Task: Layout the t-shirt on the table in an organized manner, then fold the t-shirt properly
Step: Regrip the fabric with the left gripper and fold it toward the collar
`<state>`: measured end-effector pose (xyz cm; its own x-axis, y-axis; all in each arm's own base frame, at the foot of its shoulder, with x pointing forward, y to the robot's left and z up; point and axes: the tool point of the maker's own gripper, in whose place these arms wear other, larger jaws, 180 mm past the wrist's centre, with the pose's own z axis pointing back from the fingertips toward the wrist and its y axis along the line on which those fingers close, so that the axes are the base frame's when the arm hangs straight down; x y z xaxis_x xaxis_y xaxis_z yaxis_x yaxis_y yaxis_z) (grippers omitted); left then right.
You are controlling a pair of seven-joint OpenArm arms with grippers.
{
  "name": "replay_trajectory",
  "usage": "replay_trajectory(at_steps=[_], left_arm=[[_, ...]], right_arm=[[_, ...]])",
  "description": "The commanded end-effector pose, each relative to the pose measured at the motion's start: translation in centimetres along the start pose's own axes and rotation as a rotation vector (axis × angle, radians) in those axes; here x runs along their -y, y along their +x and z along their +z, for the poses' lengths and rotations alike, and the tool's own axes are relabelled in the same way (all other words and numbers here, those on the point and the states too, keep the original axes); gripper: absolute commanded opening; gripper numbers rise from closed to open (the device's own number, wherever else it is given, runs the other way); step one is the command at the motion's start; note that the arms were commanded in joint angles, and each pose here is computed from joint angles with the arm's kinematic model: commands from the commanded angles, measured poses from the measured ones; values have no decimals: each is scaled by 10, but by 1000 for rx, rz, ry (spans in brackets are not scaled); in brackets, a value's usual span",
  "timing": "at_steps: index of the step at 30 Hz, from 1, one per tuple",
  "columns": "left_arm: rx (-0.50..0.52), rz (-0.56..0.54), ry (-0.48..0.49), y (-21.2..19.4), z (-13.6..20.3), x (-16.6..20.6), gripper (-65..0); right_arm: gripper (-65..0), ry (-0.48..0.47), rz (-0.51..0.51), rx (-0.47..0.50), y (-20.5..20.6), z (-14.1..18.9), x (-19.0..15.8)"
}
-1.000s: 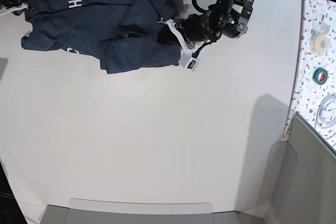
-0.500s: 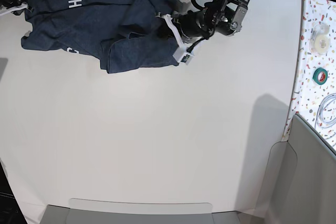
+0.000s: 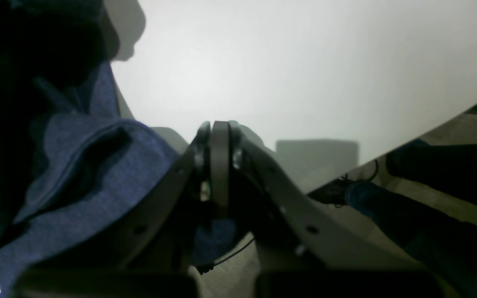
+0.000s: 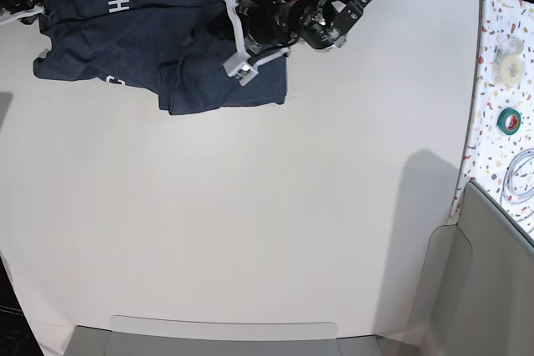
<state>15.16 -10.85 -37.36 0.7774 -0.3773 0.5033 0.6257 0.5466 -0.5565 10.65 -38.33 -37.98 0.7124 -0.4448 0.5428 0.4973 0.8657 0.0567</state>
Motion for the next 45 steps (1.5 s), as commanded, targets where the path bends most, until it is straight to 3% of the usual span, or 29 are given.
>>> replay_trajectory(at_steps=[1, 5, 9, 11, 15, 20, 35, 40, 45], left_arm=[[49, -49, -22, 20, 3, 8, -649], [34, -166, -61, 25, 5, 30, -649], [110, -233, -55, 44, 27, 36, -650], [159, -227, -31, 57, 38, 30, -650], [163, -160, 30, 50, 47, 4, -650], [103, -108, 85, 26, 47, -22, -649], [92, -105, 76, 26, 43, -20, -648], [49, -86, 80, 13, 34, -27, -632], [-13, -148, 54, 6, 20, -19, -633]], right_arm=[[-650, -5, 30, 40, 14, 5, 3], [-650, -5, 30, 40, 14, 5, 3], [-650, -5, 30, 40, 14, 5, 3], [-650, -5, 30, 40, 14, 5, 3], [-650, -5, 30, 40, 14, 5, 3], [-650, -5, 30, 40, 14, 5, 3], [-650, -5, 29, 38, 13, 5, 3], [-650, -5, 28, 40, 13, 5, 3], [-650, -5, 28, 40, 13, 5, 3]])
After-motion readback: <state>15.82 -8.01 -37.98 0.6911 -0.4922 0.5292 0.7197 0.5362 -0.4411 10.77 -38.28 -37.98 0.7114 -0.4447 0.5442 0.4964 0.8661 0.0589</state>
